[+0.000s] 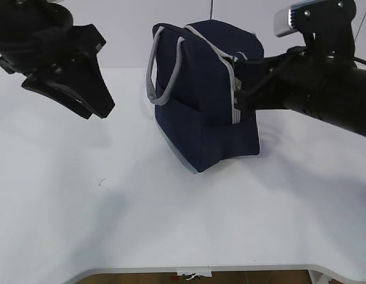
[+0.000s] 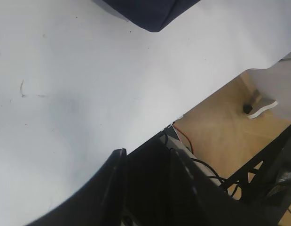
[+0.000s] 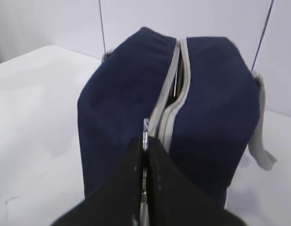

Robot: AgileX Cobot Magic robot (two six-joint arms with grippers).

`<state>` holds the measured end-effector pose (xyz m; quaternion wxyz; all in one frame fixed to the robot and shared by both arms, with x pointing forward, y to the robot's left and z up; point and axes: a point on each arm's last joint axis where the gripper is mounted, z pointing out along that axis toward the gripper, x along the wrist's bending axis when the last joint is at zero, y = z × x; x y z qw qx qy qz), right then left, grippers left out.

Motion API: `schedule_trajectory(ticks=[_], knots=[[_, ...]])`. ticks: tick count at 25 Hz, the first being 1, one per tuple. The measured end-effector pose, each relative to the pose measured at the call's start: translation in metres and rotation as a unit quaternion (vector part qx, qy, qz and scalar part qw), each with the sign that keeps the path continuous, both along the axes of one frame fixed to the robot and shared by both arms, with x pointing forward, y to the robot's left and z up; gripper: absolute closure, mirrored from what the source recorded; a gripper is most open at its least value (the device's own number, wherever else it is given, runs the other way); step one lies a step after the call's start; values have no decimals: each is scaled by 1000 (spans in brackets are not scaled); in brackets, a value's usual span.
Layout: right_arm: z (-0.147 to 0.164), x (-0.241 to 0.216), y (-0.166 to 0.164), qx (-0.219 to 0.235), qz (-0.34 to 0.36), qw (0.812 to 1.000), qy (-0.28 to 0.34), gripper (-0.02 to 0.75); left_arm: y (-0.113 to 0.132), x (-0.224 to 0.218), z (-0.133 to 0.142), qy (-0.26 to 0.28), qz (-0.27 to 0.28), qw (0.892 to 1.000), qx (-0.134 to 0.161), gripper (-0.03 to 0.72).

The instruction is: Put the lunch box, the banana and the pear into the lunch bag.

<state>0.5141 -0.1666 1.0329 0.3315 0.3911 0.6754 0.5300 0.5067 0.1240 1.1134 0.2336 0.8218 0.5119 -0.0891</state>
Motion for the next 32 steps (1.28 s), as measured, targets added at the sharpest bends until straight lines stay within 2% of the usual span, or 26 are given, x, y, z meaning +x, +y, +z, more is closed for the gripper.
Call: schedule_trajectory(ticks=[18,32], knots=[[47,28,11,0,-10,1000,-15,737,-1,-1,0,3,0,1000,-6,445],[60,44,19,63,-32,997,20,737,2,1,-1,-5,0,1000,11,445]])
